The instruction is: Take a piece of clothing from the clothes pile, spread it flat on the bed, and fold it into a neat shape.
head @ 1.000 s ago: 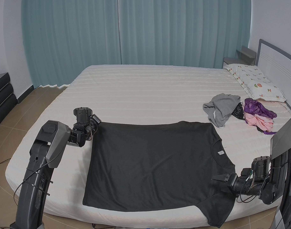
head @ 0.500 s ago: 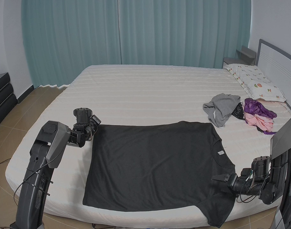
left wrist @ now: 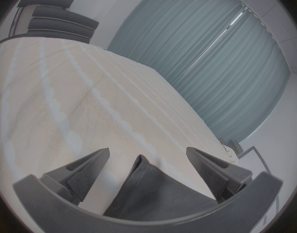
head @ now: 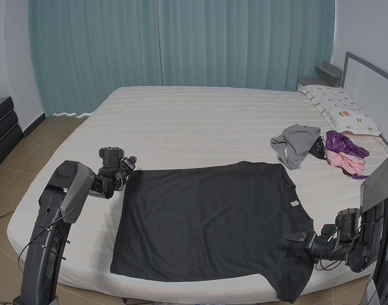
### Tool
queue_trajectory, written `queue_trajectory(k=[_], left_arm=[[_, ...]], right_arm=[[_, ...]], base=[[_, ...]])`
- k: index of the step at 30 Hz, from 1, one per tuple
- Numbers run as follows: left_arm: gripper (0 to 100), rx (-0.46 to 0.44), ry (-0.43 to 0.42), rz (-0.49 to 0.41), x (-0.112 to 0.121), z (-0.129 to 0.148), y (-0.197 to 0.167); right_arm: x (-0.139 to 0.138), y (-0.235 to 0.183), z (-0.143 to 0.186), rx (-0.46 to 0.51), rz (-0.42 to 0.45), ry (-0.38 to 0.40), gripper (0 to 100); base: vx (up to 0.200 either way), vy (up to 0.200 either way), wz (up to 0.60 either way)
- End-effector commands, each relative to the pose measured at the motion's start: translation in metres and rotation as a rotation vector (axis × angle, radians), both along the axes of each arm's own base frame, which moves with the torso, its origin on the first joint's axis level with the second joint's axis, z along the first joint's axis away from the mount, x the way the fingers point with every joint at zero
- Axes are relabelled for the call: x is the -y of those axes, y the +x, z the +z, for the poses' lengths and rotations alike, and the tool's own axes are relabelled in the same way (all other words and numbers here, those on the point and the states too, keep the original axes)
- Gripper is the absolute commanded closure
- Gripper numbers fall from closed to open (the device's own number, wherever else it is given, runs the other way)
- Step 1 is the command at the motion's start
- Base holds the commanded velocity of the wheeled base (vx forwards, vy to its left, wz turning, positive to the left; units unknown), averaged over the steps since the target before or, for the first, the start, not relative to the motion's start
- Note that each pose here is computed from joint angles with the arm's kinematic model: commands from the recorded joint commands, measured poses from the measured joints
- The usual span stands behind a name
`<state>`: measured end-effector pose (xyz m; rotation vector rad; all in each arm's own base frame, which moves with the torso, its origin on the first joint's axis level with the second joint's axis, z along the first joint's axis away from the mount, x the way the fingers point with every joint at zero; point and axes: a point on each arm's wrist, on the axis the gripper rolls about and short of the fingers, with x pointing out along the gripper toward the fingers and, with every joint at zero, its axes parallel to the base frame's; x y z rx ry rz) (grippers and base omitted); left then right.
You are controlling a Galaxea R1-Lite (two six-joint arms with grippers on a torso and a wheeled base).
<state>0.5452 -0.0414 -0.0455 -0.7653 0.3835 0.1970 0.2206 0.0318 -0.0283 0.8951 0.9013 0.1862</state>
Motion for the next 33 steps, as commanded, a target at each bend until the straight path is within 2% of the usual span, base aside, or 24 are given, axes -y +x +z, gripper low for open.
queue_trajectory(k=[1, 3, 5, 7, 9, 10, 11, 15, 16, 19, 23, 27, 33], left_arm=[[0, -0.028, -0.087, 0.041, -0.004, 0.039, -0.028], [0, -0.018, -0.145, 0.052, -0.003, 0.056, -0.045], [0, 0.001, -0.157, 0.055, -0.004, 0.068, -0.060], [0, 0.001, -0.157, 0.055, -0.004, 0.068, -0.060], [0, -0.033, -0.160, 0.042, -0.007, 0.077, -0.097], [0, -0.037, -0.162, 0.038, -0.007, 0.078, -0.101], [0, -0.052, -0.173, 0.014, -0.008, 0.081, -0.119], [0, -0.107, -0.184, -0.018, -0.007, 0.082, -0.162], [0, -0.109, -0.183, -0.019, -0.006, 0.082, -0.164], [0, -0.149, -0.180, -0.050, 0.002, 0.082, -0.204], [0, -0.206, -0.176, -0.089, 0.011, 0.073, -0.239], [0, -0.252, -0.189, -0.094, 0.014, 0.062, -0.260], [0, -0.226, -0.217, -0.091, 0.015, 0.059, -0.267]], right_arm=[[0.003, 0.004, 0.005, 0.031, -0.019, 0.018, 0], [0.005, 0.003, 0.005, 0.030, -0.025, 0.017, 0], [0.004, 0.002, 0.005, 0.029, -0.016, 0.014, 0], [0.004, 0.002, 0.005, 0.029, -0.016, 0.014, 0], [0.003, 0.001, 0.004, 0.025, -0.011, 0.013, 0], [0.003, 0.002, 0.004, 0.027, -0.010, 0.012, 0], [0.003, 0.001, 0.004, 0.025, -0.011, 0.013, 0], [0.003, 0.001, 0.004, 0.023, -0.011, 0.013, 0], [0.003, 0.001, 0.004, 0.023, -0.011, 0.013, 0], [0.002, 0.001, 0.004, 0.022, -0.007, 0.013, 0], [0.001, -0.001, 0.004, 0.013, 0.000, 0.013, 0], [0.001, -0.002, 0.004, 0.010, 0.000, 0.012, 0], [0.001, -0.002, 0.004, 0.012, -0.002, 0.013, 0]], base=[[0.000, 0.000, 0.00], [0.000, 0.000, 0.00], [0.000, 0.000, 0.00], [0.000, 0.000, 0.00], [0.000, 0.000, 0.00], [0.000, 0.000, 0.00], [0.000, 0.000, 0.00], [0.000, 0.000, 0.00], [0.000, 0.000, 0.00], [-0.200, 0.000, 0.00], [-0.200, 0.000, 0.00], [-0.200, 0.000, 0.00], [-0.033, 0.000, 0.00]])
